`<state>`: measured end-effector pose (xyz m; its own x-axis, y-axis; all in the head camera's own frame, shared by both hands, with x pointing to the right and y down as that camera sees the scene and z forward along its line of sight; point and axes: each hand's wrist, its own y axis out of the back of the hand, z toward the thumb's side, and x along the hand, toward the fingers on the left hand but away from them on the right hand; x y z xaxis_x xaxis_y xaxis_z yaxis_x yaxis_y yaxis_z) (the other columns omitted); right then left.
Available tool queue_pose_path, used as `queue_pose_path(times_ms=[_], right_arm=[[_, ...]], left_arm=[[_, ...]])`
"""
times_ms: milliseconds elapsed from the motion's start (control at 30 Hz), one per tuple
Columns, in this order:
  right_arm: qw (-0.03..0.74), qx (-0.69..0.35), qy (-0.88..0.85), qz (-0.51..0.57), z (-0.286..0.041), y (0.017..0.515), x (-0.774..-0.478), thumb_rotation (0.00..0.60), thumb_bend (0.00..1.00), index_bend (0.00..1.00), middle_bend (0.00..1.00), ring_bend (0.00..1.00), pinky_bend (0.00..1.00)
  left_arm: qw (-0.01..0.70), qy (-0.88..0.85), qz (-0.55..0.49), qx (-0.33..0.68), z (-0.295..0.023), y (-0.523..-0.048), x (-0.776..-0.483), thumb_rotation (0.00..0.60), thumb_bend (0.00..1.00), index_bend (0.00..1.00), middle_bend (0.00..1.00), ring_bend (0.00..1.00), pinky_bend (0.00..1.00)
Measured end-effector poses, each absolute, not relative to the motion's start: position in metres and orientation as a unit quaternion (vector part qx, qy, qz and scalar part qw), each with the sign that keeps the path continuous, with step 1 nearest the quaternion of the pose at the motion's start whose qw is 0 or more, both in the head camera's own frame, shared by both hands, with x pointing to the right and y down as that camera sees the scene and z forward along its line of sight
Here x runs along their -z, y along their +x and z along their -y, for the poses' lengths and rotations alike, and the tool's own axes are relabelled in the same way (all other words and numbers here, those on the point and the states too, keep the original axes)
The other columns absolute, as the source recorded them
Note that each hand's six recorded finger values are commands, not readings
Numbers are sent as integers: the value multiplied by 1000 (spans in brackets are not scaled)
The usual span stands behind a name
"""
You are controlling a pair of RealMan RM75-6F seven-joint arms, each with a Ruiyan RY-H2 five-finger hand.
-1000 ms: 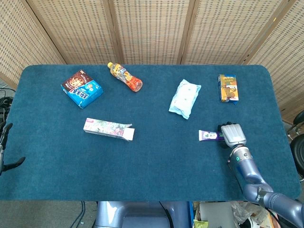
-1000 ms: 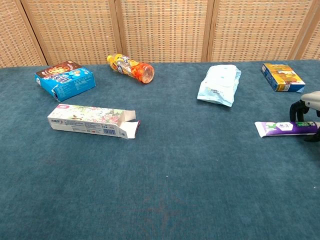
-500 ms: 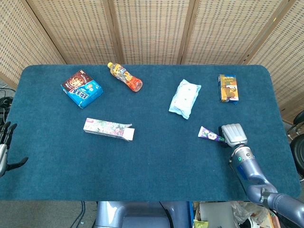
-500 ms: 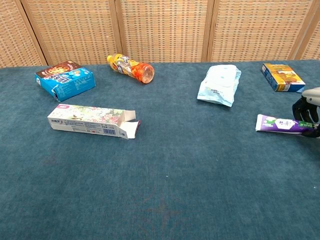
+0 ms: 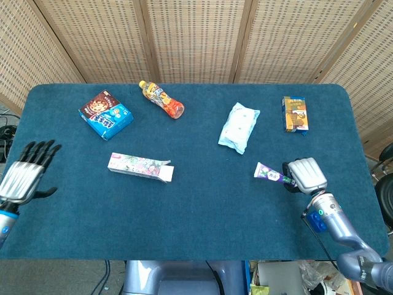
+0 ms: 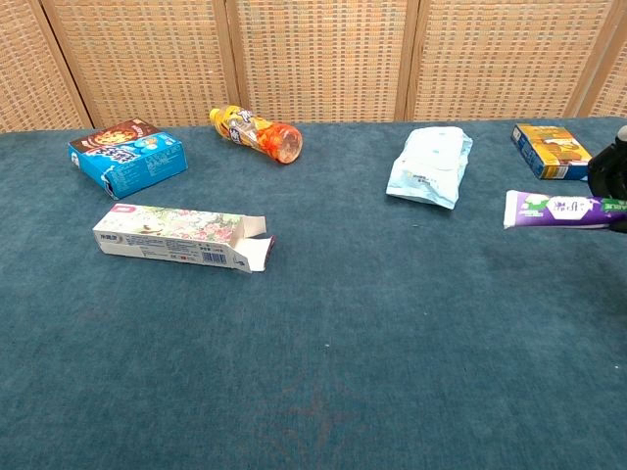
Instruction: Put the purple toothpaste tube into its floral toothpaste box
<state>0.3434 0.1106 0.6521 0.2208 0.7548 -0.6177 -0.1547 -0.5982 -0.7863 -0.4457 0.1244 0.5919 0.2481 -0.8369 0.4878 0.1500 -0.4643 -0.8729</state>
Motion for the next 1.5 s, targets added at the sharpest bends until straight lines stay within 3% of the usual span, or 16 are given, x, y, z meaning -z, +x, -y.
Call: queue_pose_path(times_ms=[233, 733, 833, 933, 1000, 1100, 1233, 1400, 1500], right_arm=[[406, -573, -678, 217, -114, 336, -628, 600, 596, 628, 641, 501, 497], [414, -554, -693, 205, -123, 321, -622, 600, 597, 629, 641, 501, 497], [411, -555, -693, 208, -122, 323, -620, 600, 598, 629, 641, 501, 497], [412, -559, -689, 208, -122, 329, -617, 600, 603, 629, 641, 502, 497], [411, -562, -686, 209, -123, 333, -616, 600, 604, 629, 641, 502, 497], [409, -565, -684, 213, -123, 338, -613, 600, 605, 629, 640, 501, 497], [410, -565, -683, 214, -124, 341, -610, 600, 617, 629, 640, 501, 497], [414, -563, -682, 216, -124, 342, -602, 600, 632, 629, 641, 501, 497], [419, -560, -680, 219, -122, 341, -594, 600, 638, 629, 641, 501, 497]], left_arm=[[465, -679, -191, 535, -94, -419, -627, 600, 182, 0, 0, 0, 0], [378, -746, -136, 530, -57, -326, -737, 600, 185, 0, 0, 0, 7], [355, -759, -147, 526, -53, -310, -746, 600, 185, 0, 0, 0, 49], [345, -768, -156, 516, -49, -296, -749, 600, 185, 3, 15, 29, 166], [348, -771, -150, 512, -49, -289, -749, 600, 185, 39, 72, 91, 245], [355, -771, -135, 512, -53, -286, -751, 600, 185, 168, 215, 228, 375], [353, -771, -117, 518, -59, -284, -755, 600, 185, 338, 294, 300, 451], [358, -770, -121, 514, -62, -280, -754, 600, 185, 559, 533, 499, 567], [365, -771, -146, 500, -60, -276, -748, 600, 185, 586, 555, 516, 570]])
